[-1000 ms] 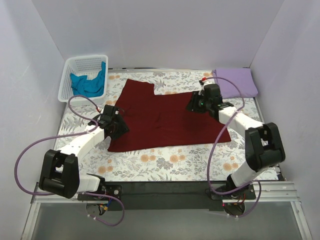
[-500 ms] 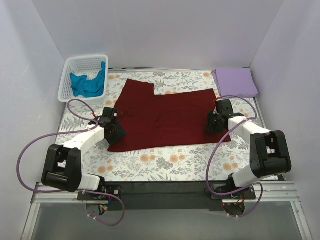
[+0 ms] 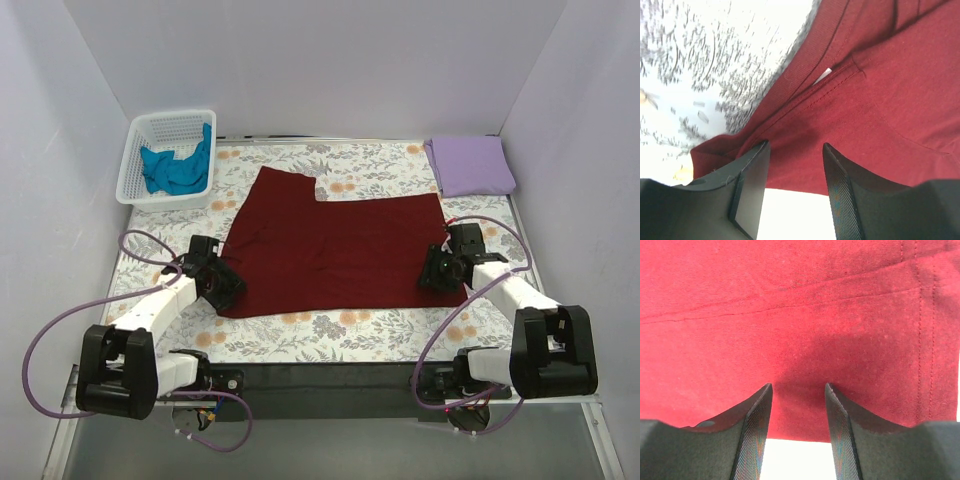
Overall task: Fold and stack the t-shirts
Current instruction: Fold the tshirt
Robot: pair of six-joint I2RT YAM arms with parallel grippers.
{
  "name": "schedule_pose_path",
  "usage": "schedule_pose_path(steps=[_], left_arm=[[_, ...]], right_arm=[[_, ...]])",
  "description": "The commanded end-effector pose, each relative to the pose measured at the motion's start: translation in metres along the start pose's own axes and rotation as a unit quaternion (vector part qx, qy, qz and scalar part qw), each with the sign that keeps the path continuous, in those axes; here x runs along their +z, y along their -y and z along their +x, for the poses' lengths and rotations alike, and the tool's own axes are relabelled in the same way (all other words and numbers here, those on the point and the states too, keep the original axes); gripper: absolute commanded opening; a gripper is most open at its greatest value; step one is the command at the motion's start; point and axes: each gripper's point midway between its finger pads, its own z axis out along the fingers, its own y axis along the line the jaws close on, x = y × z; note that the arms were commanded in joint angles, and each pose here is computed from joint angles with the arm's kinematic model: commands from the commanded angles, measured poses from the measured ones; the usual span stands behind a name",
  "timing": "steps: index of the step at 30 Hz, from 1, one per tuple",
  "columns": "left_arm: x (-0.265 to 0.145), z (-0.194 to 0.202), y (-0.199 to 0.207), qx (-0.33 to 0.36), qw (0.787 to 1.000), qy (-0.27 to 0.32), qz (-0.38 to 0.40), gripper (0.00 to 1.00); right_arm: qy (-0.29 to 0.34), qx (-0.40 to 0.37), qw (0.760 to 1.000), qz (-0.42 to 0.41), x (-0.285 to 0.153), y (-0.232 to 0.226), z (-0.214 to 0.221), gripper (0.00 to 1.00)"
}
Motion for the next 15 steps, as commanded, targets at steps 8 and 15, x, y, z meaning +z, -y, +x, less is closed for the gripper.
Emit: schedule_pose_path(steps=[8, 15], left_arm=[[-0.056, -0.059, 0.026, 0.068, 0.99, 0.121, 0.011, 0.5], [-0.061, -0.126, 0.099, 0.195, 0.962, 0.188, 0.037, 0.59]], right_arm=[[0.007, -0.02, 1.0, 0.011, -0.038, -0.005, -0.015, 0.54], [0.083, -0.059, 0.994, -0.043, -0.046, -0.039, -0.076, 0.54]])
